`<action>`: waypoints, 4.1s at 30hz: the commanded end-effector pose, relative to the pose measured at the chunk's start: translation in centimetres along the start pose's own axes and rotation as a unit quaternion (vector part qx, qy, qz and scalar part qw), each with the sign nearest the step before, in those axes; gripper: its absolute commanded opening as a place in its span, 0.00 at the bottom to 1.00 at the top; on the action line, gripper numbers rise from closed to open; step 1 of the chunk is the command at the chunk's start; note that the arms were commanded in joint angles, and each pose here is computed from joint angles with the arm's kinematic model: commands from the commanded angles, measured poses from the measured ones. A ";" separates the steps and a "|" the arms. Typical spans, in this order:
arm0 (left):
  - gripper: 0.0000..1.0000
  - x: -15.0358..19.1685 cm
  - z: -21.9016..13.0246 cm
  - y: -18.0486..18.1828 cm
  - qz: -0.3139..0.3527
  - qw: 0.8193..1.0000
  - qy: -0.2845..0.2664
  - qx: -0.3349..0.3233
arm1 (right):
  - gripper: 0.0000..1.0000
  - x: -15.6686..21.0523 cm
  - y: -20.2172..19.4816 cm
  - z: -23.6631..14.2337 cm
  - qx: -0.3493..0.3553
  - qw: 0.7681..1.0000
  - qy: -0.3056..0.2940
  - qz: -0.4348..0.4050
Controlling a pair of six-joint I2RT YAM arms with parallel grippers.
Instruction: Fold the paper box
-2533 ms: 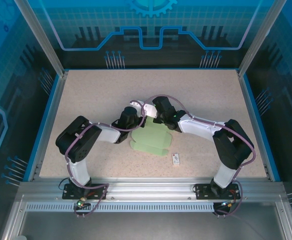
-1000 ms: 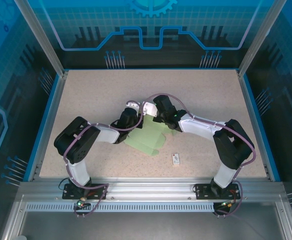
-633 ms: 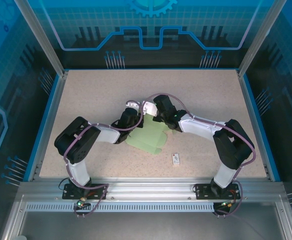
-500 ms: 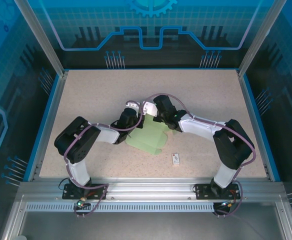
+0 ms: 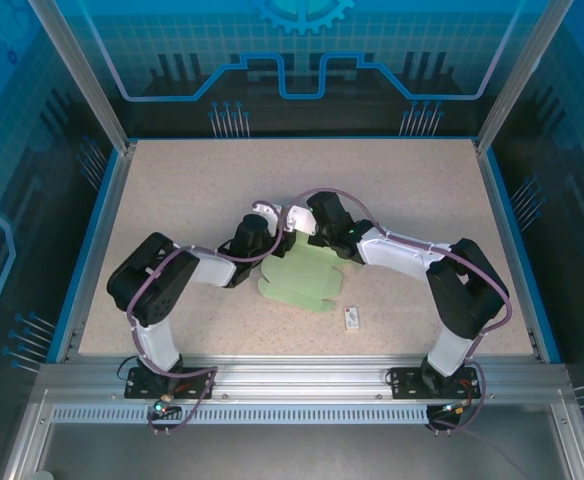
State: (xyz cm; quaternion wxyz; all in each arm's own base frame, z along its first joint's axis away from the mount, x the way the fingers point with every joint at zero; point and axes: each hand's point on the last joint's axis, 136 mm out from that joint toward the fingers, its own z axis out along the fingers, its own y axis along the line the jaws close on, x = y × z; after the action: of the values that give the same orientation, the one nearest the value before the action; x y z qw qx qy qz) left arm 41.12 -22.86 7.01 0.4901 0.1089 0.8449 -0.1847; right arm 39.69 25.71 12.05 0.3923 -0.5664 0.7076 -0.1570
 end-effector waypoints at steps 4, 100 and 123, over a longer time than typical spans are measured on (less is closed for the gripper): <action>0.57 -3.9 -0.8 0.0 -0.006 0.999 -0.047 0.016 | 0.00 0.5 0.3 -0.3 -0.009 1.000 0.008 -0.003; 0.45 0.7 0.4 -1.3 -0.002 0.997 0.053 0.051 | 0.00 -1.1 -0.7 -2.6 -0.022 0.998 -0.031 0.059; 0.28 1.6 2.1 0.6 0.011 0.999 0.051 -0.012 | 0.00 -1.2 -0.3 -2.9 -0.033 0.996 -0.038 0.067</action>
State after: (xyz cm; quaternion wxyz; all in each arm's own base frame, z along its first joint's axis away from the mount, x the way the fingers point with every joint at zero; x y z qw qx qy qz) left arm 41.00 -24.05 4.30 0.4290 0.1435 0.8713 -0.1904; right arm 38.09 26.00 12.90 0.3942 -0.5458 0.7325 -0.1009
